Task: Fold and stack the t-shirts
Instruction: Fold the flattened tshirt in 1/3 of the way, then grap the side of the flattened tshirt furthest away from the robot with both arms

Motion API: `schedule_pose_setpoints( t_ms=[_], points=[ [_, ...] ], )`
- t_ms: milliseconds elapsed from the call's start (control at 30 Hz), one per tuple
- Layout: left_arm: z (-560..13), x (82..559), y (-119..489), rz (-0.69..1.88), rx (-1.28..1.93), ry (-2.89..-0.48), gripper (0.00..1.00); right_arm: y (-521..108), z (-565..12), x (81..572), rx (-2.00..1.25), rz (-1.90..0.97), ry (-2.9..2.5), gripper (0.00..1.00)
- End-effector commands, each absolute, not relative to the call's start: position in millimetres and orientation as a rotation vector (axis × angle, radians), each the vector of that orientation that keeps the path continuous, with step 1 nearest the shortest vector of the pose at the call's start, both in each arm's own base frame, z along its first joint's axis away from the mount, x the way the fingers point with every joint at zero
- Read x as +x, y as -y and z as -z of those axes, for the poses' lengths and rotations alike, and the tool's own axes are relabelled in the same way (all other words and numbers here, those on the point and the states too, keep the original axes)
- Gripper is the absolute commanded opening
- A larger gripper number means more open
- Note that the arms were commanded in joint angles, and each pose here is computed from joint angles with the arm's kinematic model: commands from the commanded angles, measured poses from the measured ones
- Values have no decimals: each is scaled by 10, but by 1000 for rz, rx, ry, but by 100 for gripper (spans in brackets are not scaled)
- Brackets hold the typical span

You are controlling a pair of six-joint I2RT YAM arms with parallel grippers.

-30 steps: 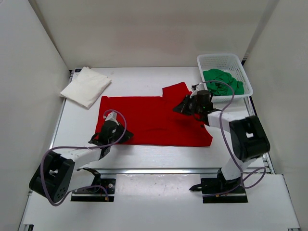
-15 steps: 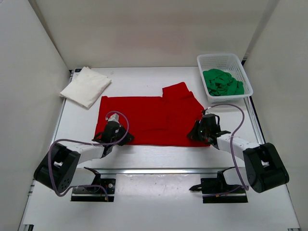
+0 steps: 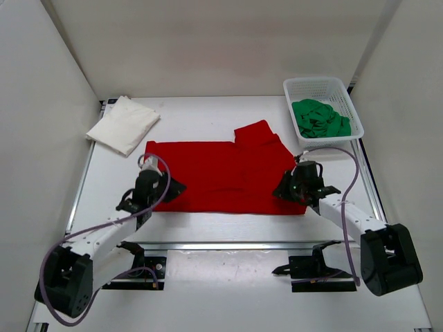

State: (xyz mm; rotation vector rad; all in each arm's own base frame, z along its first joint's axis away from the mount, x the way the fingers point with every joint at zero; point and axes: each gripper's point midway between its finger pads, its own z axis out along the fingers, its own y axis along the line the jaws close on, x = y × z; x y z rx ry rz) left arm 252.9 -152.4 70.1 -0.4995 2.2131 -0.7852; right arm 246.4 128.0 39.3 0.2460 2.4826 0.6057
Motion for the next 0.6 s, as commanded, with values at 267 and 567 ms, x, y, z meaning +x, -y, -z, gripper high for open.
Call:
schedule_pose_setpoints(
  t_ms=[267,567],
  points=[
    [-1059,4241,599,401,-675,-2084,34,-2025,-870,2620,-135,-760,-2305,8],
    [-755,5100,-10,137,-746,-2183,40,-2137,-838,2501,-195,-845,-2270,10]
  ],
)
